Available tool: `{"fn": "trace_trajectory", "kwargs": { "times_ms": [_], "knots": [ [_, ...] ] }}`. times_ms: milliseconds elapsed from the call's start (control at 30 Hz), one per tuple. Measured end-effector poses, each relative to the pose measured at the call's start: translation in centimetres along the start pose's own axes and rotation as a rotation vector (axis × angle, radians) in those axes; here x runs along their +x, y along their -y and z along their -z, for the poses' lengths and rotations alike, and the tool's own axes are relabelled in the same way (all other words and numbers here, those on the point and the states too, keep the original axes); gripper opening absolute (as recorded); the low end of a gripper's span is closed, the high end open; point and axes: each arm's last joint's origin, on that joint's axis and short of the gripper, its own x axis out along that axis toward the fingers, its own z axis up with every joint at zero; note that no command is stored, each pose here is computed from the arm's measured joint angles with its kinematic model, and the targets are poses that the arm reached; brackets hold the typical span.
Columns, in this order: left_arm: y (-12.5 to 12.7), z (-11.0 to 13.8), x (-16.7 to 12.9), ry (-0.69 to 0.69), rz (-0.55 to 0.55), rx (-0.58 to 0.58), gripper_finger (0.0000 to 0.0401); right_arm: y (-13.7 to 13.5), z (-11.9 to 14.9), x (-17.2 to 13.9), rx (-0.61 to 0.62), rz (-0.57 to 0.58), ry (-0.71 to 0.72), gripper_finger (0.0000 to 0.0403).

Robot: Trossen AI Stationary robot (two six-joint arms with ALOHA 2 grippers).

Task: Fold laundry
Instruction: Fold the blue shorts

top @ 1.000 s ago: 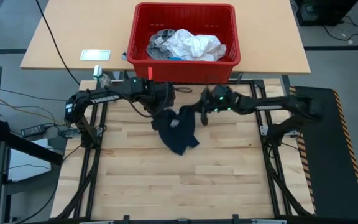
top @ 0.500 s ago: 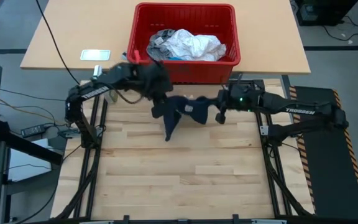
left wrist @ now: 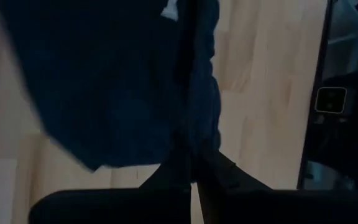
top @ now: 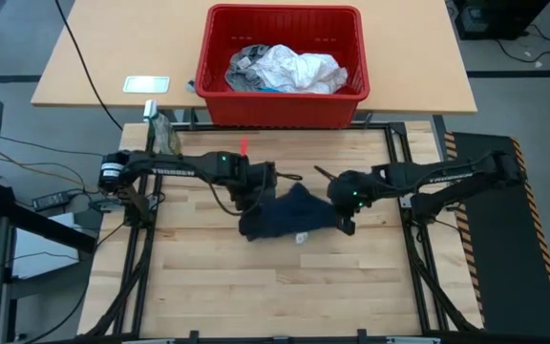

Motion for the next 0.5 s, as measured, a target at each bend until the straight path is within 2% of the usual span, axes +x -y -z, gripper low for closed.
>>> {"fn": "trace_trajectory", "kwargs": {
  "times_ms": [100,167,233,333,433,500],
  "knots": [
    [0.4,-0.7,-1.6,0.054,-0.092,0.045,0.0008,-0.6,-1.0,-2.1,-0.025,0.033,0.109,0.0014],
    [0.9,-1.4,-3.3,0.109,-0.209,0.142,0.0008,-1.0,-1.7,-4.0,-0.074,0.04,0.197,0.0014],
    [1.9,-1.9,-4.9,0.15,-0.344,0.288,0.0008,-1.4,-2.1,-5.7,-0.166,0.024,0.253,0.0014],
    [3.9,-2.8,-7.0,0.218,-0.495,0.559,0.0008,-2.3,-2.1,-7.3,-0.386,-0.031,0.295,0.0014],
    [5.6,-3.4,-8.8,0.286,-0.549,0.768,0.0009,-3.3,-1.7,-8.1,-0.596,-0.08,0.324,0.0014],
    [6.5,-3.9,-9.6,0.348,-0.569,0.86,0.0009,-3.7,-1.8,-8.2,-0.642,-0.097,0.347,0.0014]
  ]
}}
